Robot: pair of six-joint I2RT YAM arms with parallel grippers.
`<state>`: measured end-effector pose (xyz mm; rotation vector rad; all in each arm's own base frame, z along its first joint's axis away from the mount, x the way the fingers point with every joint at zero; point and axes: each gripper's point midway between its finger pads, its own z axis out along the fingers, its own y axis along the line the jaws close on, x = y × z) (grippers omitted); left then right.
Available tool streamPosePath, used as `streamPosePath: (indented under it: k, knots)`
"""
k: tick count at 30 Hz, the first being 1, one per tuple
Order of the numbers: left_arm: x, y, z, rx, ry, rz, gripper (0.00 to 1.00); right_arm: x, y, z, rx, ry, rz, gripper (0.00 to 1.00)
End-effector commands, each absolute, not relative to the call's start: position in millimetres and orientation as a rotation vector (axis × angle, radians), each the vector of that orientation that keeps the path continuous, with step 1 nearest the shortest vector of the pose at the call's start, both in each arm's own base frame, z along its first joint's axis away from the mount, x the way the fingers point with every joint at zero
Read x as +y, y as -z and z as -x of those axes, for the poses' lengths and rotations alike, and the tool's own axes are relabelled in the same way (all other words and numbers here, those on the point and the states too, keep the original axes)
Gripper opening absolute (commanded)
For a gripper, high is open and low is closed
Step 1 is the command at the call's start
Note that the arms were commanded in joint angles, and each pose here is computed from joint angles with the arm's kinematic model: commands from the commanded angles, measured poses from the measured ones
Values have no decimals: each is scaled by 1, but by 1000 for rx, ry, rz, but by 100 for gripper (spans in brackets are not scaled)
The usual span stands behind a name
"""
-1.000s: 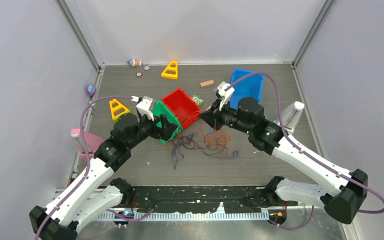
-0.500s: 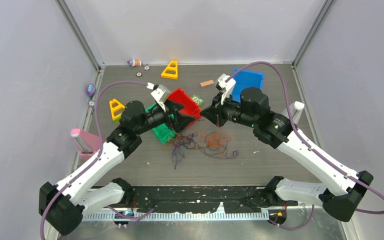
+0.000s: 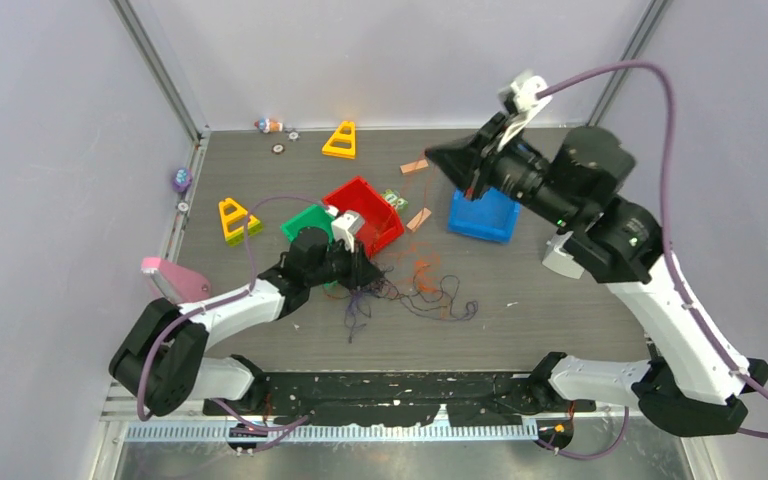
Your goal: Untangle the cables
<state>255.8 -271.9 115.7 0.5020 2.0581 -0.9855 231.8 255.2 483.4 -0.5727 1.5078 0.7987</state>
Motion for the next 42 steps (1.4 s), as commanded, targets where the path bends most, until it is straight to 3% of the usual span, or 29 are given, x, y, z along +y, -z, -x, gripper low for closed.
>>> streamPosePath:
  k: [1, 12, 15, 25, 28, 33, 38, 42]
  knots:
    - [-274, -113, -256, 2029, 1019, -452, 12, 225, -555, -241, 1370, -697, 455, 5]
    - [-257, -66, -234, 2166, 977, -390, 3, 187, -657, -258, 1187, -588, 262, 5]
    - [-255, -66, -231, 2163, 974, -390, 0, 187, -661, -265, 1182, -577, 244, 5]
    - [-239, -100, -231, 2083, 889, -421, 2, 175, -643, -273, 1204, -540, 209, 5]
    - [-234, -123, -236, 2021, 847, -432, 21, 175, -631, -274, 1216, -541, 209, 5]
    - [-226, -161, -244, 1884, 786, -443, 63, 177, -619, -272, 1228, -553, 225, 5]
    - [-229, -193, -253, 1735, 759, -492, 80, 181, -614, -269, 1227, -578, 242, 5]
    - [-242, -209, -261, 1650, 776, -559, 86, 183, -612, -268, 1228, -590, 246, 5]
